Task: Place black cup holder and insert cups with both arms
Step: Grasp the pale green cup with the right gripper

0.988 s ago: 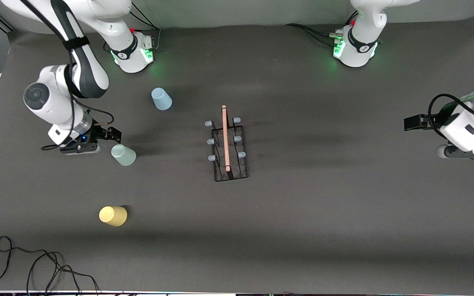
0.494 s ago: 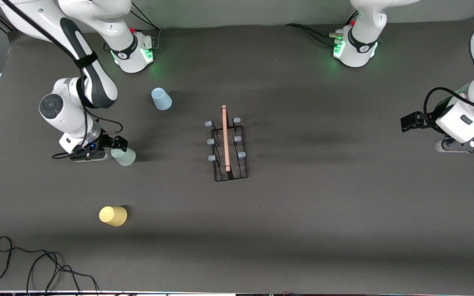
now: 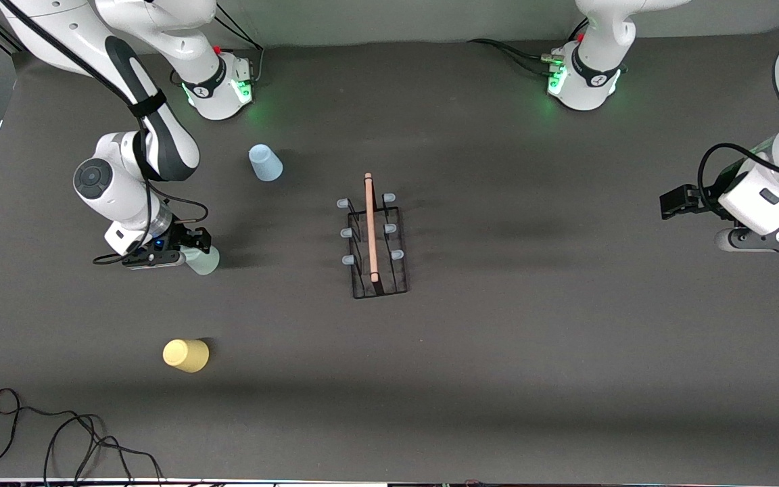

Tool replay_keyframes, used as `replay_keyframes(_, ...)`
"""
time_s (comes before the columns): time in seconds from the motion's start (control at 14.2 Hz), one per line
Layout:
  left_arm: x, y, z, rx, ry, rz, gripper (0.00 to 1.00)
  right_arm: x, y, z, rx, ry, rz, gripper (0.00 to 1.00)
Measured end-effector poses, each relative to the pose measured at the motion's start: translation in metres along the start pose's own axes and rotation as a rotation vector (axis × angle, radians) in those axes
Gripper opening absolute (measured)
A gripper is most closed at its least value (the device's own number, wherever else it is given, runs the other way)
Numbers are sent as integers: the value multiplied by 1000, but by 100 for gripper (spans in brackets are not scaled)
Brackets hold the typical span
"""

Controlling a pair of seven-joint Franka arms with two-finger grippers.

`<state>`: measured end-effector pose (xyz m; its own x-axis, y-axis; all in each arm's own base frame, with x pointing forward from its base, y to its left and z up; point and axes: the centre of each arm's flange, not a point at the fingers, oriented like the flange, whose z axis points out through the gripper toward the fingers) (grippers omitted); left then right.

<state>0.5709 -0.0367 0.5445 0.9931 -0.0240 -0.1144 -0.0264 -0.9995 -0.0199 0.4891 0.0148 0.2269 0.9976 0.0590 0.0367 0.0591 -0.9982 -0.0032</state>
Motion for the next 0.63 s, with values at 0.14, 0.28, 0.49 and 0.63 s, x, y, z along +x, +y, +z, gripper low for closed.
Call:
replay_keyframes(0.14, 0, 0, 0, 0, 4, 0, 100, 4, 0, -5, 0, 12, 3, 66)
replay_keyframes(0.28, 1, 0, -1, 0, 10, 0, 100, 16, 0, -26, -1, 40, 19, 66)
replay_keyframes(0.49, 1, 0, -1, -1, 11, 0, 100, 43, 1, -115, 1, -18, 42, 66)
replay_keyframes(0.63, 1, 0, -1, -1, 12, 0, 100, 57, 2, -199, 2, -65, 55, 66)
